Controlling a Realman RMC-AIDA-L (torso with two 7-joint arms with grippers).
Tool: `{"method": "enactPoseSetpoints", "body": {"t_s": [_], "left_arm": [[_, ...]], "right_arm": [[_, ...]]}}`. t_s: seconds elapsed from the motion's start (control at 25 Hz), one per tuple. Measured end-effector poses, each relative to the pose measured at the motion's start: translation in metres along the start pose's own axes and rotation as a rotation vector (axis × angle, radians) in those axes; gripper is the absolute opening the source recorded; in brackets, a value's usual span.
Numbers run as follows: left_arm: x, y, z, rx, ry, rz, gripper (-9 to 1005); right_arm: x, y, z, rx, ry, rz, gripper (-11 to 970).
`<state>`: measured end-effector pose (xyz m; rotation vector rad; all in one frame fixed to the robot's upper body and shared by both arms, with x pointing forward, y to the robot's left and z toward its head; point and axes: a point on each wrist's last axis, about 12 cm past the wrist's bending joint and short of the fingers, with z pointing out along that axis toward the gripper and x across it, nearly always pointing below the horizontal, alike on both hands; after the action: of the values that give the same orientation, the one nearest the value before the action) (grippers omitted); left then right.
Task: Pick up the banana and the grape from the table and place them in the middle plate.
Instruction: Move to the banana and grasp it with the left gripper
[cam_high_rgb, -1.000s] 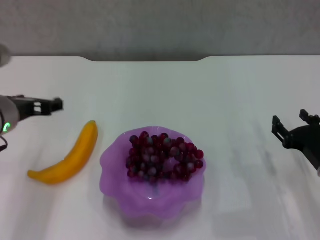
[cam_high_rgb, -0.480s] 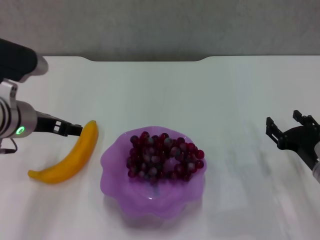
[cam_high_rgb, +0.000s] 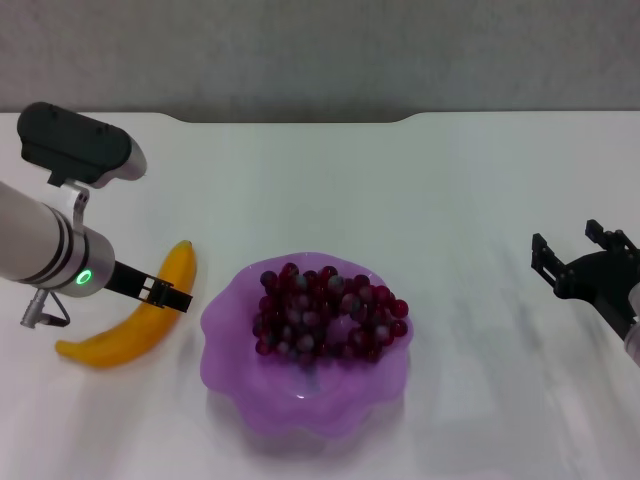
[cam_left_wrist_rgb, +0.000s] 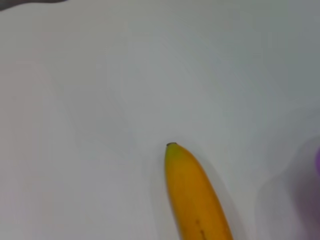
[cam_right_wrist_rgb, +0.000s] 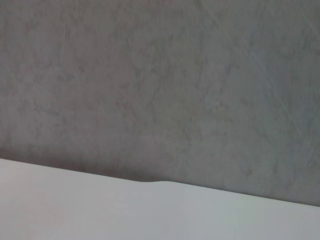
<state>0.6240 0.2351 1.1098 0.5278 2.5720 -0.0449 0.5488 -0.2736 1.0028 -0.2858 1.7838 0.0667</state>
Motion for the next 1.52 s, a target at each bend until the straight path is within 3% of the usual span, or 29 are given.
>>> {"method": "enactPoseSetpoints", "body": {"t_s": [0.92,1.52], "left_arm": [[0.007,0.003,0.025,-0.010,0.013,-0.034,892],[0.008,-0.003,0.030,0.029,0.022,-0.053,763]], "right_arm": [[-0.003,0.004,0.003,-0.014,-0.014,-0.003,754],[-0.003,0.004,0.002,-0.019,-0.015,-0.007,754]]}}
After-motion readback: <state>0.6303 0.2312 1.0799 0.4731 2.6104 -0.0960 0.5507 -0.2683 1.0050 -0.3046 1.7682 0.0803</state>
